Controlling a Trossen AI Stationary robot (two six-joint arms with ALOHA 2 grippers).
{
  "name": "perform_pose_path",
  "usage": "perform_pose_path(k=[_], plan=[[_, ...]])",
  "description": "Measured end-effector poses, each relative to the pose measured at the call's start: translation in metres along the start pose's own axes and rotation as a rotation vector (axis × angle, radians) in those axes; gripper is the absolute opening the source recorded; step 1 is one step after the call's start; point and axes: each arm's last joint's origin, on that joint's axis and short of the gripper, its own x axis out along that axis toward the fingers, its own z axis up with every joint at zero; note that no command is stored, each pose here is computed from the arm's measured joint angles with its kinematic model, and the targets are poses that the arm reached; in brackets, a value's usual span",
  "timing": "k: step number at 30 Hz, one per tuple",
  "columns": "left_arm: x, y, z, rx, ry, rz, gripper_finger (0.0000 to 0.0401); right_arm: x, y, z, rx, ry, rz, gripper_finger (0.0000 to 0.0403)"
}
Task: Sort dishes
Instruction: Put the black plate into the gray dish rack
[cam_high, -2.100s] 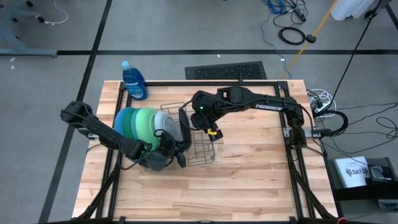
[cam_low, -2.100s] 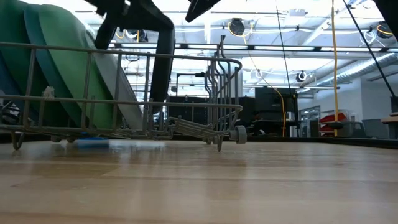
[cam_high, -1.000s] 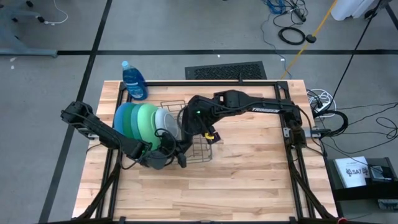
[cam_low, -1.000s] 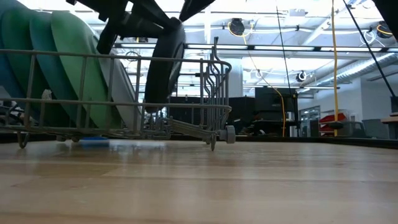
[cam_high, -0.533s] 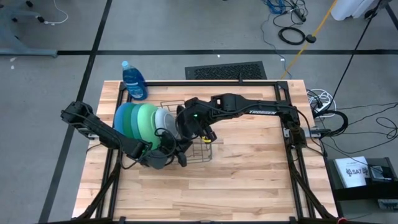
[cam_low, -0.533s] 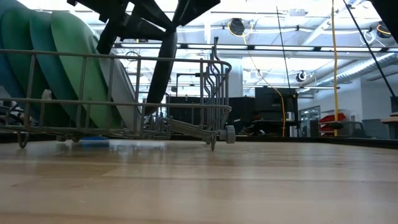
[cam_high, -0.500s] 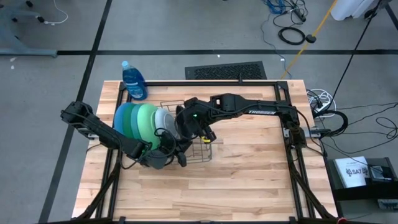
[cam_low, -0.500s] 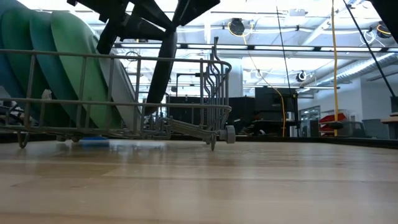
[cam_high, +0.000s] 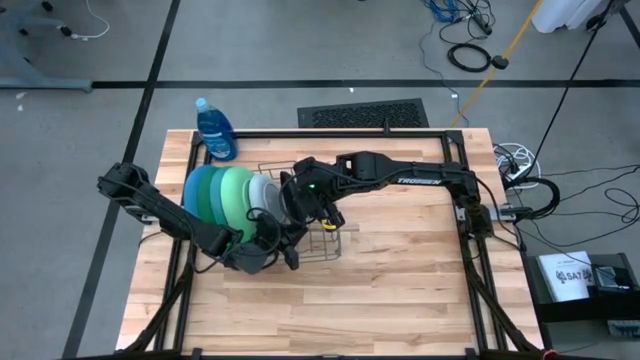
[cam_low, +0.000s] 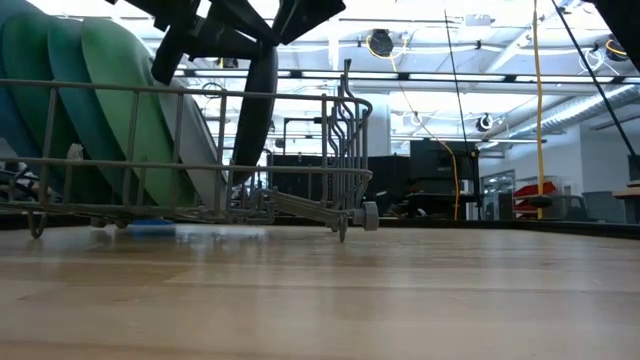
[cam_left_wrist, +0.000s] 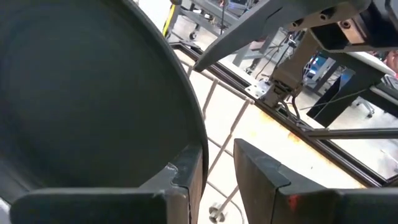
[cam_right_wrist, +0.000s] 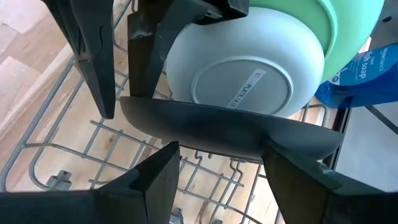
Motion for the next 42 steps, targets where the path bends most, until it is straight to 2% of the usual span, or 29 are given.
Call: perform_pose_path(k=[11, 23, 35, 38, 42], plan=[[-0.012, -0.005, 0.004, -0.001, -0.017, -0.021, 0.0090, 0.012, 0.001, 0.000, -0.005, 0.007, 0.011, 0.0222], [-0.031, -0.010, 0.021, 0.082, -0.049, -0.076, 0.0089, 0.024, 0.004, 0.000, 0.001, 0.024, 0.030, 0.0222], [-0.031, -0.001, 0.015, 0.110, 0.001, -0.025, 0.0089, 0.024, 0.013, 0.009, -0.036, 0.006, 0.020, 0.0222], [-0.031, -0.001, 0.013, 0.123, 0.032, -0.040, 0.0089, 0.019, 0.016, 0.011, -0.059, 0.024, -0.018, 0.0222], [-0.031, -0.001, 0.012, 0.129, 0.051, -0.056, 0.0089, 0.012, 0.021, 0.016, -0.153, 0.039, -0.067, 0.0222]])
